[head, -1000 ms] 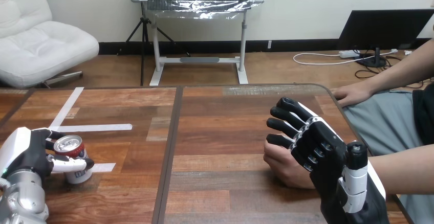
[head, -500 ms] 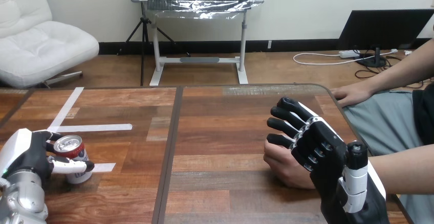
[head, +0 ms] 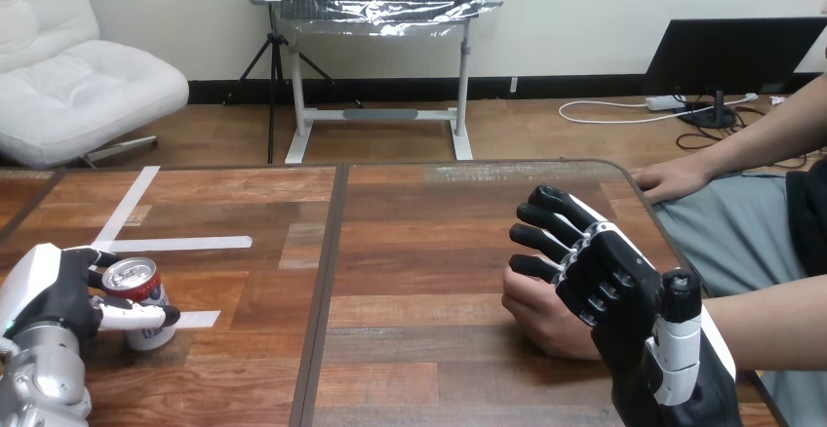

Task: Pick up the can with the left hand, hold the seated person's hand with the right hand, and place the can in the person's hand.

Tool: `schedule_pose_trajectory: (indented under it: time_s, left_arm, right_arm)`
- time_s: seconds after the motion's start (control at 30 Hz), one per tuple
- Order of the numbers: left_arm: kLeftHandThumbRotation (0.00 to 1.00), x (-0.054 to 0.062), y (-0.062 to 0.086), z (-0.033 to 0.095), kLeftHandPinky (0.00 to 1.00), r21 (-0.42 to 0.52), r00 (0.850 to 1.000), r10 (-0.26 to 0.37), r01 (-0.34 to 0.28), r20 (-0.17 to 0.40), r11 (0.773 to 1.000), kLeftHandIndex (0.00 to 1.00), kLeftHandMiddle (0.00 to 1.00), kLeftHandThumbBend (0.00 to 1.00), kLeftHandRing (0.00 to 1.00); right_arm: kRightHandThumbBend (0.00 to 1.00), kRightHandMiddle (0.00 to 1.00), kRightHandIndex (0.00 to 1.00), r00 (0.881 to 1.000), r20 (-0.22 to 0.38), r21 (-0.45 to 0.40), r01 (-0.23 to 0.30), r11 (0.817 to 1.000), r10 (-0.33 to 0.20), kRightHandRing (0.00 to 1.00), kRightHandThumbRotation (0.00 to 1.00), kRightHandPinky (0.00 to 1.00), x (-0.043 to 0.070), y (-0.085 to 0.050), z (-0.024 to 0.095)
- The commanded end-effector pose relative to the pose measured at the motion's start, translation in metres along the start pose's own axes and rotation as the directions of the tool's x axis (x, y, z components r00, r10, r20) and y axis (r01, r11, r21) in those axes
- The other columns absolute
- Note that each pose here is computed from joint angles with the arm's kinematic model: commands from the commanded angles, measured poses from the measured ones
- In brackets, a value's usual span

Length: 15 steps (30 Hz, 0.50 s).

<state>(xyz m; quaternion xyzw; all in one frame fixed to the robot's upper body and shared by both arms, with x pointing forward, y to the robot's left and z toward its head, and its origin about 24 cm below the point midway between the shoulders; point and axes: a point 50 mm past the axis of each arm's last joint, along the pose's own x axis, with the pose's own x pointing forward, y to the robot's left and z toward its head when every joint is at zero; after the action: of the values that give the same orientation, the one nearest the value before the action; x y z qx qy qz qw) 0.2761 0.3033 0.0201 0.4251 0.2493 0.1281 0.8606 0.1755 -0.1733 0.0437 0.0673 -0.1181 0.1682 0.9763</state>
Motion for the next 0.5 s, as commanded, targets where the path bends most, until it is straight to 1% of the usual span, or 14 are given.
schedule_pose_trajectory:
  time_s: [0.0,0.17,0.47]
  left_arm:
    - [0.0,0.0055,0.0243,0.0315,0.5,0.024,0.989,0.093,-0.096,0.119,0.995,0.67,0.63,0.82,0.59]
    - [0.0,0.0039,0.0248,0.033,0.48,0.028,0.985,0.104,-0.109,0.137,0.994,0.64,0.61,0.8,0.56]
    - [0.0,0.0041,0.0241,0.0327,0.43,0.019,0.983,0.121,-0.125,0.139,0.992,0.59,0.56,0.76,0.51]
  right_arm:
    - [0.94,0.87,0.87,0.996,0.087,-0.022,-0.027,0.999,0.029,0.85,1.0,0.8,0.0138,0.0019,0.016]
    - [0.94,0.86,0.86,0.996,0.087,-0.019,-0.026,0.999,0.028,0.85,1.0,0.8,0.0138,0.0021,0.0163]
    - [0.94,0.86,0.86,0.996,0.088,-0.022,-0.029,0.999,0.03,0.85,1.0,0.79,0.014,0.0024,0.0168]
